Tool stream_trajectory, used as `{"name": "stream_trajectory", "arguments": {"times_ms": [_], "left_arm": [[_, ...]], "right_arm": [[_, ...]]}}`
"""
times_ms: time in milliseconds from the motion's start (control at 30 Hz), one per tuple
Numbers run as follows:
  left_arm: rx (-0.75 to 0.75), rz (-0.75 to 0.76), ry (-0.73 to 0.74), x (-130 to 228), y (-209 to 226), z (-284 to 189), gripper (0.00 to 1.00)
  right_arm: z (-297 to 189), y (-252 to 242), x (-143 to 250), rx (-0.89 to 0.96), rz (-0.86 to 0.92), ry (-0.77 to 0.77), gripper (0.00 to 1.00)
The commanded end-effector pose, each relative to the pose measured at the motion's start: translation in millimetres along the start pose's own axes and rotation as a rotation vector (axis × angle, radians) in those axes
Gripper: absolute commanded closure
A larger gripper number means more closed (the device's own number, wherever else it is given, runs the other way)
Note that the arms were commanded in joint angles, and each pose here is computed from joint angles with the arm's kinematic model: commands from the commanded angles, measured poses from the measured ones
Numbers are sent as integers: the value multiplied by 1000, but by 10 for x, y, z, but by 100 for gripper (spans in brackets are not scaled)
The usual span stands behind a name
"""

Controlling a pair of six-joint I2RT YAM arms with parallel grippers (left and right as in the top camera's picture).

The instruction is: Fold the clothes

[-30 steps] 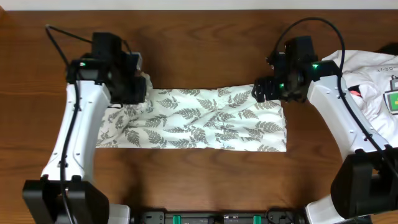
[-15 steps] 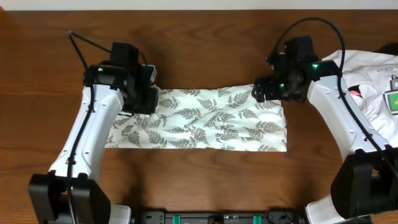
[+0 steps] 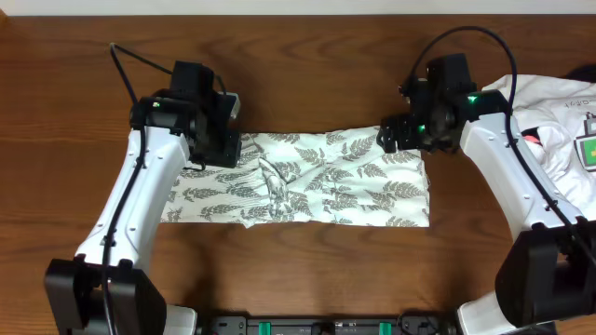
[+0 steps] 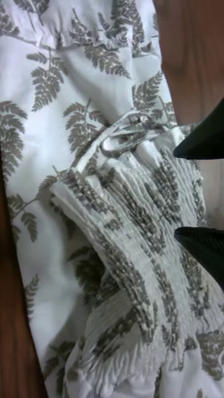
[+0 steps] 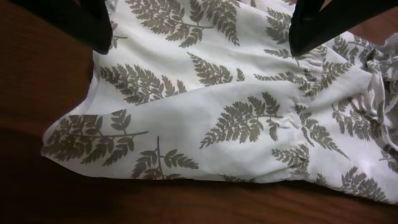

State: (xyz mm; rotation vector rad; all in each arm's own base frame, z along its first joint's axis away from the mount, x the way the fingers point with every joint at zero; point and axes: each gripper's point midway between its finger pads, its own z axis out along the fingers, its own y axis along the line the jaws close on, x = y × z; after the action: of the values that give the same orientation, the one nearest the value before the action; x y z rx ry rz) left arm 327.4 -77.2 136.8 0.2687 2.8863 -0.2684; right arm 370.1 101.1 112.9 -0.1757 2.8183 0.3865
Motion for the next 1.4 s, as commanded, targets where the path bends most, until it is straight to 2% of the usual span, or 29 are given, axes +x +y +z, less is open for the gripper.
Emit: {"name": "stream_trajectory", "arguments": {"times_ms": [0,100,200,333,667,967,1200,1300,1367], "left_arm": [[-108,7,1,2,185,-3,70],[-332,-99,-16,-3,564,-88,78],[-370,-173,-27,6,675,-113,81],[-308,-218,-30,-44,675,4,81],[-301,-250,145,63,792,735,81],[-71,-270,156,-76,512,1345,81],[-53,-213,127,-150,490,1311,81],[-51,-188,61,-292,458,1081,81],[-50,-179,-1,-406,428,877,80]], "right_arm": [[-85,13,-48,-8,12,-24,11],[-85,10,-4,-7,-24,-7,15],[-84,5,46,-5,-24,14,27],[-85,4,71,-5,-25,24,27],[-86,-5,112,0,-24,40,22],[-86,-14,117,4,-24,42,21],[-86,-32,111,15,-24,40,21],[-91,-97,142,48,-18,52,22],[-105,-189,167,84,24,60,20]]}}
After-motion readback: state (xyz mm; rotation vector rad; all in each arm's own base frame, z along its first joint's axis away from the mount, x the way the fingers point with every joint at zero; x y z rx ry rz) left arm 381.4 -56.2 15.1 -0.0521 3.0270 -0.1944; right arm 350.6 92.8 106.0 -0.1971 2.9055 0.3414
